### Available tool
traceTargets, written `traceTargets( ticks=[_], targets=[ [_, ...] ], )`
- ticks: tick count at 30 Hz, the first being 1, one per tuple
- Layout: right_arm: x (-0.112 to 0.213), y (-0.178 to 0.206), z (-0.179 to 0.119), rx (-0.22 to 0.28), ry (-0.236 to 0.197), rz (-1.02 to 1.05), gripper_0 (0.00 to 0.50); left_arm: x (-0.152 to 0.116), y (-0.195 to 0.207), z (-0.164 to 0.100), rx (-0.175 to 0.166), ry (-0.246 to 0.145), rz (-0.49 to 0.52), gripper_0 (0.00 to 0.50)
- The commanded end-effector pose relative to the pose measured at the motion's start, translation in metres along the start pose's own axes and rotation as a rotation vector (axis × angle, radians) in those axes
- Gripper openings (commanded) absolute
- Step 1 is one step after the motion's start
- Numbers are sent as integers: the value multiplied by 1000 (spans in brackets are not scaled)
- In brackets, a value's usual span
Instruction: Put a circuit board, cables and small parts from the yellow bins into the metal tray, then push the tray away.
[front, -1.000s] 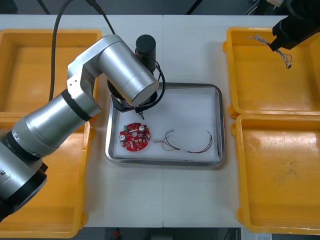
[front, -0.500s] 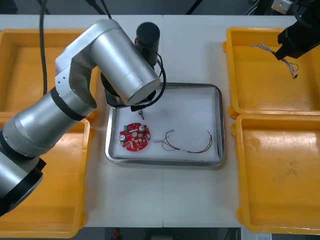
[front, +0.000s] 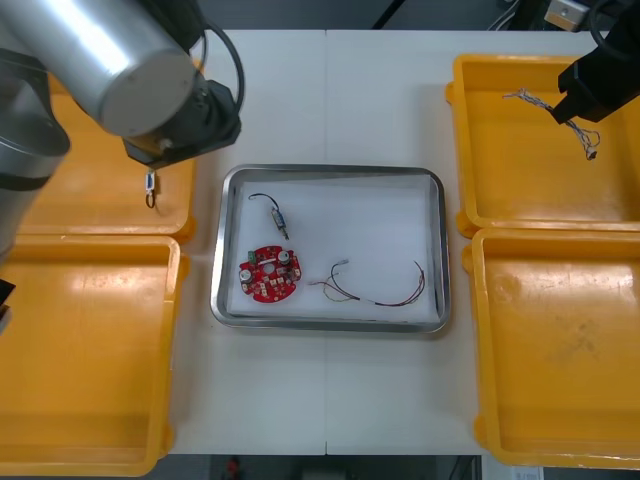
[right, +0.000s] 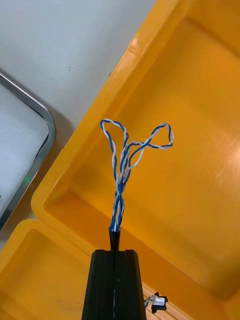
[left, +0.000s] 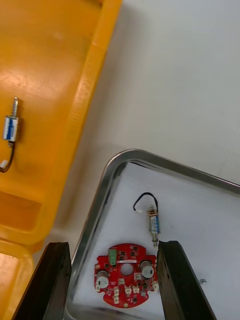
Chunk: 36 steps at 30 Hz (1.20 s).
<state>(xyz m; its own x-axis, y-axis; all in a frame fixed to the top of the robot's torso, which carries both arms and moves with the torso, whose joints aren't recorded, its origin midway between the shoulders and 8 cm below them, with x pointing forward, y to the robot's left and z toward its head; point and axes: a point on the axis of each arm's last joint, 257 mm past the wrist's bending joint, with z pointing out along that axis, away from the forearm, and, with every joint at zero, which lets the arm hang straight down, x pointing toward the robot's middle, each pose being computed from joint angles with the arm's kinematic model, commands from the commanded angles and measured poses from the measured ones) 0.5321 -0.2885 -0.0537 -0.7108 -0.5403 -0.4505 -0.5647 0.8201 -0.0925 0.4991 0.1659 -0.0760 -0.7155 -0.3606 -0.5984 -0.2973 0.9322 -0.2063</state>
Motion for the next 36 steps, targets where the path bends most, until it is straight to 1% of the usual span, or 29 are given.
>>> traceTargets(
  ticks=[1,2,4,7,14,15,19,24,26,30,32,34,36],
  targets=[
    [-8,6,-17,19,-27,-49,0,-48,27,-26,5,-30,109,500],
    [-8,9,-17,17,-25,-55,0,-50,30,-26,0,-28,113,500],
    [-12,22,-16,7,-27,-87,0,-61,42,-23,-22,-40,130,500],
    [-17,39,-15,-9,-26,-125,0,-72,53,-18,-35,-41,136,500],
    [-30,78,-6,-53,-42,-205,0,-93,71,-1,-40,-28,163,500],
    [-33,86,-4,-61,-48,-226,0,-98,74,2,-39,-30,171,500],
    [-41,119,9,-70,-47,-321,0,-103,83,17,-37,-8,203,500],
    [-45,160,30,-57,-41,-463,0,-110,97,35,-42,10,236,500],
    [-45,177,41,-47,-33,-528,0,-111,101,43,-36,21,246,500],
    [-46,197,59,-38,-38,-610,0,-113,109,55,-33,37,257,500],
    [-47,207,69,-41,-44,-651,0,-111,113,63,-19,56,260,500],
    [-47,212,77,-41,-50,-699,0,-110,115,69,-10,67,262,500],
    [-44,215,86,-49,-47,-737,0,-111,119,73,-8,72,272,500]
  ],
)
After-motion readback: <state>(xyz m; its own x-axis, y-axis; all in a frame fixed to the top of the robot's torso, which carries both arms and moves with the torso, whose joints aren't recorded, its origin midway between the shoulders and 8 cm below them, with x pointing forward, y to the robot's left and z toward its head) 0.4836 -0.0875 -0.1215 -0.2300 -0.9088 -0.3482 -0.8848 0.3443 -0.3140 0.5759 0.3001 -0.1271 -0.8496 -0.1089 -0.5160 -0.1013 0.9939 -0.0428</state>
